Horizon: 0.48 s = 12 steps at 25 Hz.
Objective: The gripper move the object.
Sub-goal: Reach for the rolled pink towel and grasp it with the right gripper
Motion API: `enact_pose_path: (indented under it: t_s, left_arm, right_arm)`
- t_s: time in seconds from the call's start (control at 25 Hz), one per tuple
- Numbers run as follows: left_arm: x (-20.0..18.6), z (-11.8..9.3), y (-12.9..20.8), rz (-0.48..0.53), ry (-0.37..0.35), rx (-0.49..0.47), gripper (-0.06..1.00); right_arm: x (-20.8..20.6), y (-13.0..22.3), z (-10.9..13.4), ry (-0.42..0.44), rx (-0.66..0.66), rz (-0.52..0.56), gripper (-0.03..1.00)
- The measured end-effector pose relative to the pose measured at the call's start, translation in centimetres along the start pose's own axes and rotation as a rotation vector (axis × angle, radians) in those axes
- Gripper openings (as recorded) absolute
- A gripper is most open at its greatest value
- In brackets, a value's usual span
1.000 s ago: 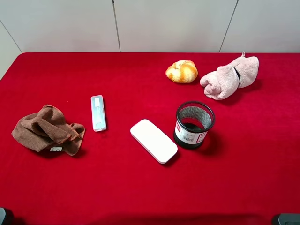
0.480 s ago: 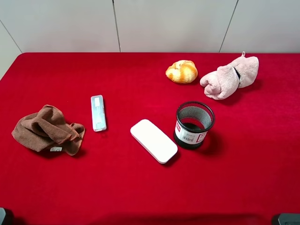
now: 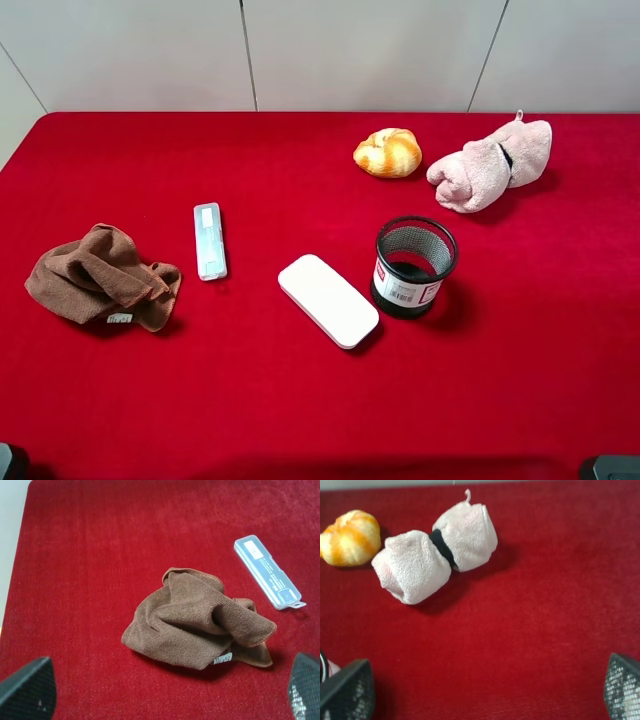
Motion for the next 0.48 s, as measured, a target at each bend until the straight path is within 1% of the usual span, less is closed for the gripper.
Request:
enact_pose_path:
  t_s: [0.28, 0.48]
  left_arm:
    - [0.0, 0.0, 0.0, 0.000, 0.000, 0.000, 0.92]
    - [0.0, 0.0, 0.0, 0.000, 0.000, 0.000, 0.92]
  right_arm:
    - [4.1, -5.0, 1.0, -0.090, 0.112, 0.114, 0.69]
    - [7.2, -7.6, 1.1, -0.106, 0.193, 0.218, 0.69]
Point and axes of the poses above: a point on each arm's last joint axis where the gripper is mounted, x pointing out along that axis toward the gripper, z along the wrist's bending axis when the last joint is at zero, y = z × x, the point moved 5 cm from there along x, pointing out along that axis toward the gripper, and after that the axes turned 5 degrees about -x, right-handed, at the moved point
